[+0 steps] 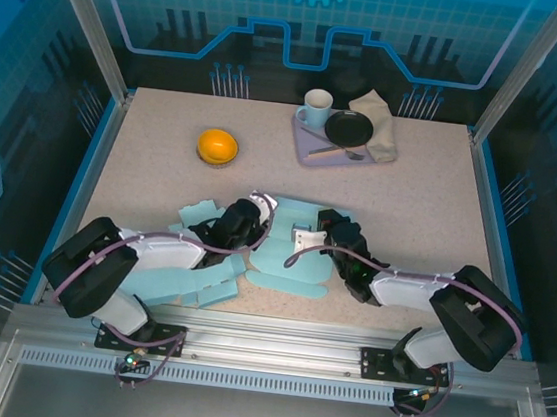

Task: Fold the paper box

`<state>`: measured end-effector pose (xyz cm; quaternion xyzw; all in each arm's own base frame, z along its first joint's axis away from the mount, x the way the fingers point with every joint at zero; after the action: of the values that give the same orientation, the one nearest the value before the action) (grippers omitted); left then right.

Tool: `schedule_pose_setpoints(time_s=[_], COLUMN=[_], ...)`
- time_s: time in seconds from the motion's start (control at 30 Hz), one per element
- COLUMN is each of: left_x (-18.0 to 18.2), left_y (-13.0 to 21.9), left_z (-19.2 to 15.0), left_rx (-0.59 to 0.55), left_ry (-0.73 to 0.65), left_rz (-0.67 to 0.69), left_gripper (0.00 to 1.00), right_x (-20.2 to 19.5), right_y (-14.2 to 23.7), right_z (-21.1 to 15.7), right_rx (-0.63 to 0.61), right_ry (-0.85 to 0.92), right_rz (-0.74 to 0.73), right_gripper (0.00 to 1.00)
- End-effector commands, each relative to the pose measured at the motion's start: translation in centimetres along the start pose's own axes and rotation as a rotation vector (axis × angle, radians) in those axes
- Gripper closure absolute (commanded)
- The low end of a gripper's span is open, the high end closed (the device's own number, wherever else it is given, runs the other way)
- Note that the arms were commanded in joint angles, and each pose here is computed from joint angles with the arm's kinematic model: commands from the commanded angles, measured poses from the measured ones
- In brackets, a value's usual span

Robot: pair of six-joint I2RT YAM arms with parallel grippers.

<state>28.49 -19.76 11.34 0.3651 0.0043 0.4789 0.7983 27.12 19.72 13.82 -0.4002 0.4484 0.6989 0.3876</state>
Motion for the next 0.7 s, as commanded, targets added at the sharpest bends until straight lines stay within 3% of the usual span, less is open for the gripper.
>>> schedule_pose_setpoints(time_s=[0.0, 0.4, 0.67], left_x=[0.9, -1.8, -1.7], left_y=[0.5, 2.9, 4.6], left_z=[-0.8, -3.1, -4.1], left_rx=[-0.032, 0.043, 0.128], left_ry=[0.024, 0.036, 0.133], left_rz=[0.105, 0.088, 0.047], left_gripper=[0.94, 0.92, 0.86], right_x=[4.6, 7.8, 6.4], right_y=[1.2, 4.6, 5.6], right_z=[1.1, 1.1, 0.0], right_rx=[-0.062, -0.043, -0.031], right_ry=[0.125, 0.299, 0.311], right_rz=[0.143, 0.284, 0.296], right_gripper=[1.00, 1.00, 1.00])
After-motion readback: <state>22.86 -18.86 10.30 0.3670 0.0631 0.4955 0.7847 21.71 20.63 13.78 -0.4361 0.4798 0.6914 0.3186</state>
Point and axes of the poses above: each hand's point on the last joint's axis, 136 mm out from that joint toward the fingers, its own y axis back along the fingers, its own x axis along the line the jaws close on, z = x × y, the point moved 6 cm from there along y, back along the fingers, and after that the axes turned 14 degrees about -y, right-handed, at the moved point
